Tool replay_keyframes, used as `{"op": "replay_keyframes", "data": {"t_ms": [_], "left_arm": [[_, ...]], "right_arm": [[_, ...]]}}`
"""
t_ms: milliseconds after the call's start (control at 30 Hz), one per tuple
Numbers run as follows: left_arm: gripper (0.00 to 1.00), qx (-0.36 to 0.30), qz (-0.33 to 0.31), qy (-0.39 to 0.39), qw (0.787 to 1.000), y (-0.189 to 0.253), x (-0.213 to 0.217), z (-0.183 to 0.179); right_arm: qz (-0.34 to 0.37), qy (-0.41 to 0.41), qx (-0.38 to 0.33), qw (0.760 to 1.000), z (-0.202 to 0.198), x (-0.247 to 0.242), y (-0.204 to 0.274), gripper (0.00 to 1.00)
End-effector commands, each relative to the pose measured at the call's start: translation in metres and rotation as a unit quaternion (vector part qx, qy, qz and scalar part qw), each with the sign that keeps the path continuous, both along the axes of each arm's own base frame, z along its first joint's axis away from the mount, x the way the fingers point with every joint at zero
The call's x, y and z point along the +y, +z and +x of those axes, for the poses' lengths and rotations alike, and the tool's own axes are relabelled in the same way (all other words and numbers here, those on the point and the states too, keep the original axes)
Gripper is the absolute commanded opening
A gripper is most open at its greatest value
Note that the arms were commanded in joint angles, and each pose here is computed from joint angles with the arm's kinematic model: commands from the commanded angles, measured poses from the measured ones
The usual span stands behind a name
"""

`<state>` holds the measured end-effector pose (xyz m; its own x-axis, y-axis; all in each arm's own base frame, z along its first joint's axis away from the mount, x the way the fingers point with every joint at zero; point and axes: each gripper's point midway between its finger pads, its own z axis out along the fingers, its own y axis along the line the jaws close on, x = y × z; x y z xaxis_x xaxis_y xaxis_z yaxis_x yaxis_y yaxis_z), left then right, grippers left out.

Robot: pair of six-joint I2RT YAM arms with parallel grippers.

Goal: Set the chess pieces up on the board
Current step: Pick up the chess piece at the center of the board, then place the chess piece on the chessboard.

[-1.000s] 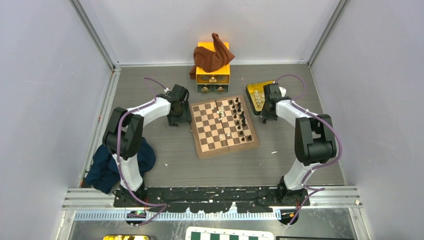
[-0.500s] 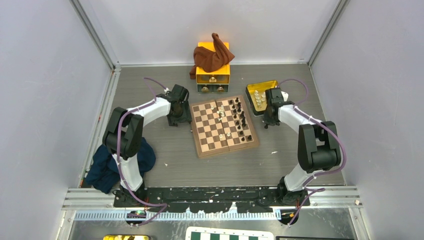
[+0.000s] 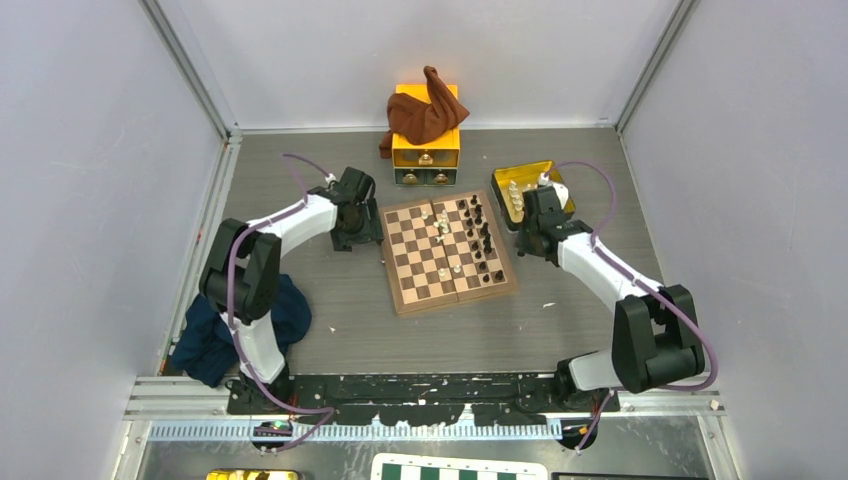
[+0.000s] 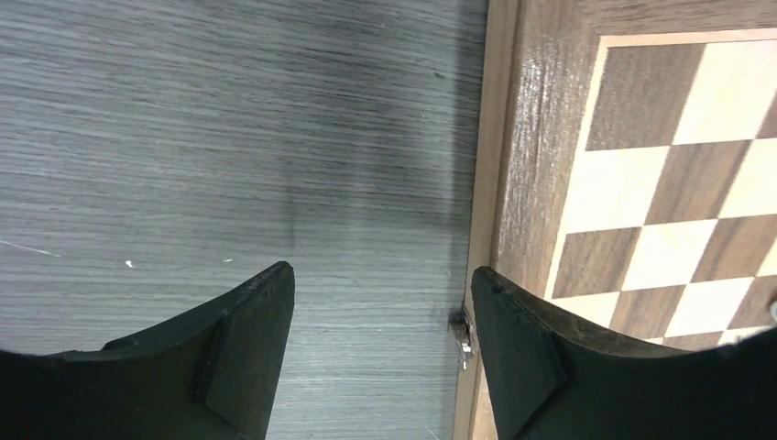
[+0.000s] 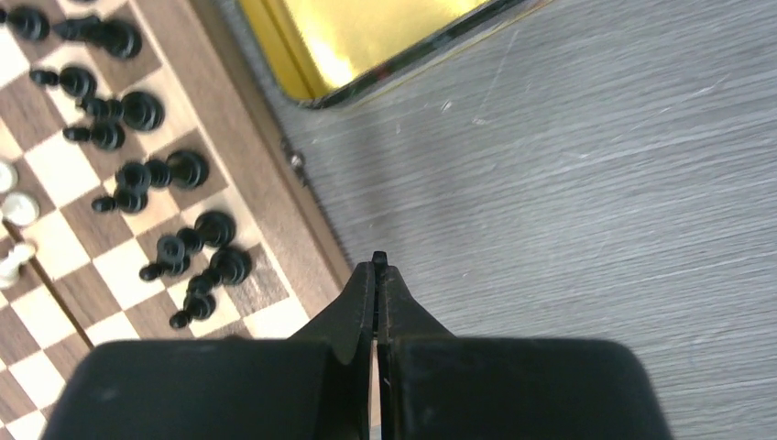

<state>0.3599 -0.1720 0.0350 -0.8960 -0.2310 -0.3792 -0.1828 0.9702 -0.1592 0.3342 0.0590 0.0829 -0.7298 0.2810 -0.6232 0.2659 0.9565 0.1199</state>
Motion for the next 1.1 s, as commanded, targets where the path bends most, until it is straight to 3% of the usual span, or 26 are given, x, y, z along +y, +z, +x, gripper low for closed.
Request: {"op": "replay_keyframes", "data": {"t_ms": [0, 300, 500, 800, 1067], "left_arm": [[0.73, -0.029, -0.030, -0.009, 0.999, 0.031, -0.007, 0.001], [0.78, -0.074, -0.074, -0.035, 0.994, 0.081, -0.016, -0.004], [0.78, -0.108, -0.144, -0.075, 0.981, 0.124, -0.036, -0.026], [0.72, -0.182, -0.233, -0.187, 0.937, 0.180, -0.094, -0.060], [0.71, -0.223, -0.264, -0.263, 0.901, 0.202, -0.124, -0.070]], "right_arm": [[0.019, 0.023, -0.060, 0.998, 0.004, 0.021, 0.016, 0.01], [0.054, 0.056, -0.117, 0.990, 0.004, 0.064, 0.066, 0.01], [0.090, 0.066, -0.146, 0.983, 0.009, 0.101, 0.101, 0.01], [0.199, 0.050, -0.190, 0.960, 0.034, 0.156, 0.140, 0.01], [0.284, 0.059, -0.191, 0.938, 0.043, 0.192, 0.162, 0.01]]}}
